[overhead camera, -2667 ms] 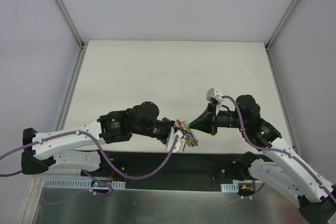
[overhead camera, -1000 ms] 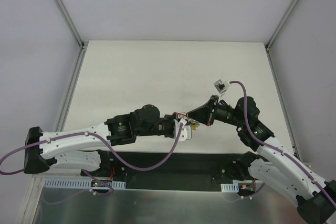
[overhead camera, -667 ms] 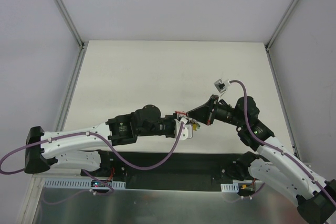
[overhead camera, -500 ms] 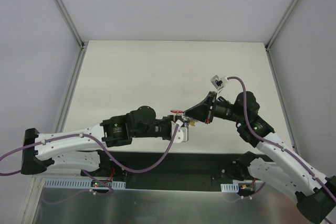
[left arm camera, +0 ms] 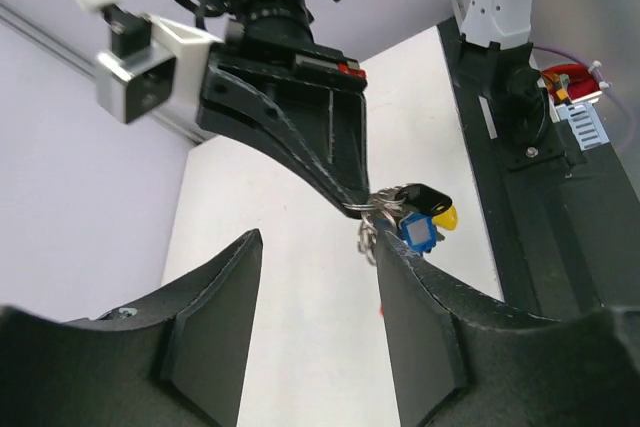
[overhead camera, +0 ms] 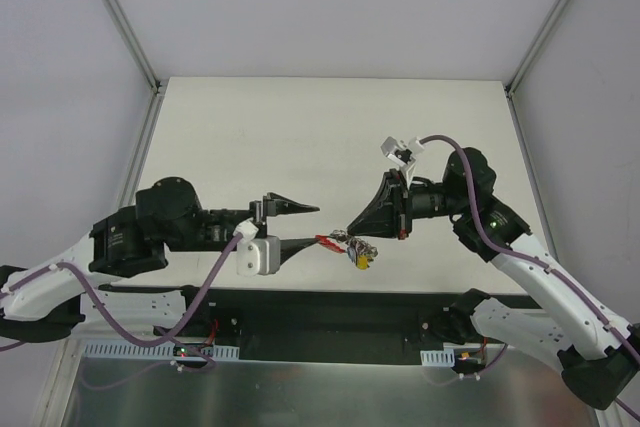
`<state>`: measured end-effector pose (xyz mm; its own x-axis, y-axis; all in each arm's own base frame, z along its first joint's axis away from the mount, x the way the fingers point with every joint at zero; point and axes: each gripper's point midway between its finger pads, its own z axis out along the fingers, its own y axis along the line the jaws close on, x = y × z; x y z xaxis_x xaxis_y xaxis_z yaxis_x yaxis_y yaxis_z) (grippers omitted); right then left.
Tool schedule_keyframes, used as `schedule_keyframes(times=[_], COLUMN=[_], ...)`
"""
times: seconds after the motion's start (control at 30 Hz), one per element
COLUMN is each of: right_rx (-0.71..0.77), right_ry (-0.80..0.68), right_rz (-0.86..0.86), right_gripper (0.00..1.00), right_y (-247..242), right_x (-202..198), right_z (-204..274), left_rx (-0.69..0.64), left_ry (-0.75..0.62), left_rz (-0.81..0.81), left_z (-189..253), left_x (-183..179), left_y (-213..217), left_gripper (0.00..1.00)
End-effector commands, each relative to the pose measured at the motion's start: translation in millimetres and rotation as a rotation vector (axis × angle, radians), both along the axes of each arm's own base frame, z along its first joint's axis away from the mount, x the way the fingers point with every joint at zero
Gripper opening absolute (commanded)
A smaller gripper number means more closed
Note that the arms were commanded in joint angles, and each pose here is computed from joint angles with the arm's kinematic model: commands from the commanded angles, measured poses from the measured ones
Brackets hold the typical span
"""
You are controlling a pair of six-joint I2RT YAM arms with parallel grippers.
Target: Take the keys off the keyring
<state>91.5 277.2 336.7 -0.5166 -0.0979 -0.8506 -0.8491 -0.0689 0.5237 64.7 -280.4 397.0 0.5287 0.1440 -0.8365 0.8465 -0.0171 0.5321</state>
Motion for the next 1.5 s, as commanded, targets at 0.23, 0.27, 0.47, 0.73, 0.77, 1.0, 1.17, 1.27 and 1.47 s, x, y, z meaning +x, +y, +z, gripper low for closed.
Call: schedule_keyframes(times=[0.23,0.27,0.47,0.73,0.77,1.0,1.17,1.27,1.47], right_rx=[0.013,0.017,0.011,0.010,0.009,0.004,-0.003,-0.002,-0.004], right_ry=[-0.019,-0.017,0.025,0.028,0.030,0.049,0.065,0.063,0.070], right_rz=[0.170,0.192,0.258,0.281,0.284,0.305,0.312,0.314,0.329], right_gripper=[0.01,0.01,0.01,0.01,0.01,0.01,0.01,0.01,0.01], right_y=[-8,-9,-12,-12,-12,-9,-7,-6,-6], right_x=[-29,-32,-44,-48,-49,-51,-49,-49,-53], right_z=[19,21,22,21,21,22,22,23,23], left_rx=[0.112,0.128,0.138,0.162,0.162,0.166,0.159,0.173,0.189], left_ry=[-0.128,-0.150,-0.200,-0.233,-0.238,-0.256,-0.287,-0.295,-0.298], left_rz=[-0.090,-0.111,-0.211,-0.245,-0.254,-0.315,-0.409,-0.411,-0.409], left_z=[-5,-9,-13,-23,-23,-31,-39,-45,-52], left_x=[-2,-2,-12,-13,-14,-26,-41,-41,-39], left_y=[-16,-22,-34,-43,-44,-45,-46,-46,-49], left_gripper=[0.45,0.43,0.35,0.26,0.26,0.30,0.28,0.28,0.27])
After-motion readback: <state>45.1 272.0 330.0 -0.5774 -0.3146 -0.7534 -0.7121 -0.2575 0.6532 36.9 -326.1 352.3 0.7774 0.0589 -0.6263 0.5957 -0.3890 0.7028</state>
